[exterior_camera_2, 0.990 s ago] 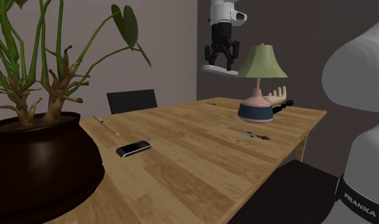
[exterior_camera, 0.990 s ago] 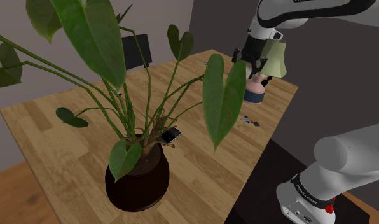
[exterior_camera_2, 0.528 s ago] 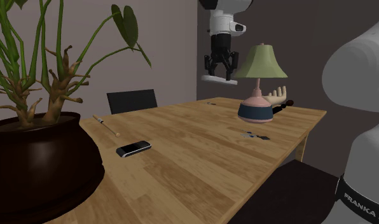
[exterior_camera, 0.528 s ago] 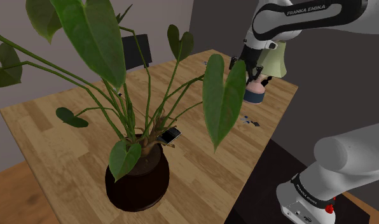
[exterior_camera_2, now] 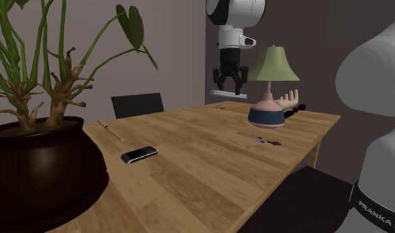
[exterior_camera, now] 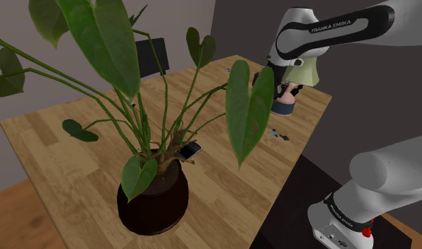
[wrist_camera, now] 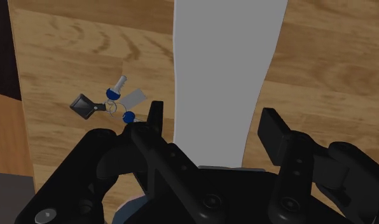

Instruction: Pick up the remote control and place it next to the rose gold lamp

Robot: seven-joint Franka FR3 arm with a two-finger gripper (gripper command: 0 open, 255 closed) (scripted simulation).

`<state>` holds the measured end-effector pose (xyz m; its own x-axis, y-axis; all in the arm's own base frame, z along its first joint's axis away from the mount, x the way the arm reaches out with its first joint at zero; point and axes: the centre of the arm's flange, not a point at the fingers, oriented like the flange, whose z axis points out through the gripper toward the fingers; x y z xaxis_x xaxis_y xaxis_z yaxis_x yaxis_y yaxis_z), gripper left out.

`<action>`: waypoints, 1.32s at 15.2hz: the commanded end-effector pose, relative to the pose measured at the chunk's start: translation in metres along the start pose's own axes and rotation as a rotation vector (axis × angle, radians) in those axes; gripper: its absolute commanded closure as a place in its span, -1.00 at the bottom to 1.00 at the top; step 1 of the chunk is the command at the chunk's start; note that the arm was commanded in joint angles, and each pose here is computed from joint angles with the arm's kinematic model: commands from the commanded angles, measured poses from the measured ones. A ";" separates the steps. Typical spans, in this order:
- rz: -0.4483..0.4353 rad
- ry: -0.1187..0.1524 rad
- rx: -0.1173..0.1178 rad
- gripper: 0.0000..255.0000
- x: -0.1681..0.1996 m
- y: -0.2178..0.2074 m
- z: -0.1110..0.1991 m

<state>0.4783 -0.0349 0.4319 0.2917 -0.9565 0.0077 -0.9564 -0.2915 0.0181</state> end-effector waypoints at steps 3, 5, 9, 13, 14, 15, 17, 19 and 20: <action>0.000 0.000 0.001 1.00 0.001 -0.002 0.022; 0.000 0.000 0.001 1.00 0.001 -0.002 0.032; 0.000 0.000 0.001 1.00 0.001 -0.002 0.053; 0.000 0.000 0.001 1.00 0.001 -0.003 0.074; 0.000 0.000 0.001 1.00 0.001 -0.003 0.080; 0.000 0.000 0.001 1.00 0.001 -0.003 0.085; 0.000 0.000 0.001 1.00 0.000 -0.003 0.095; 0.000 0.000 0.001 1.00 0.000 -0.003 0.106; 0.000 0.000 0.001 1.00 0.000 -0.003 0.111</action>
<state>0.4803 -0.0359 0.3271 0.2916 -0.9565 0.0079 -0.9564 -0.2914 0.0182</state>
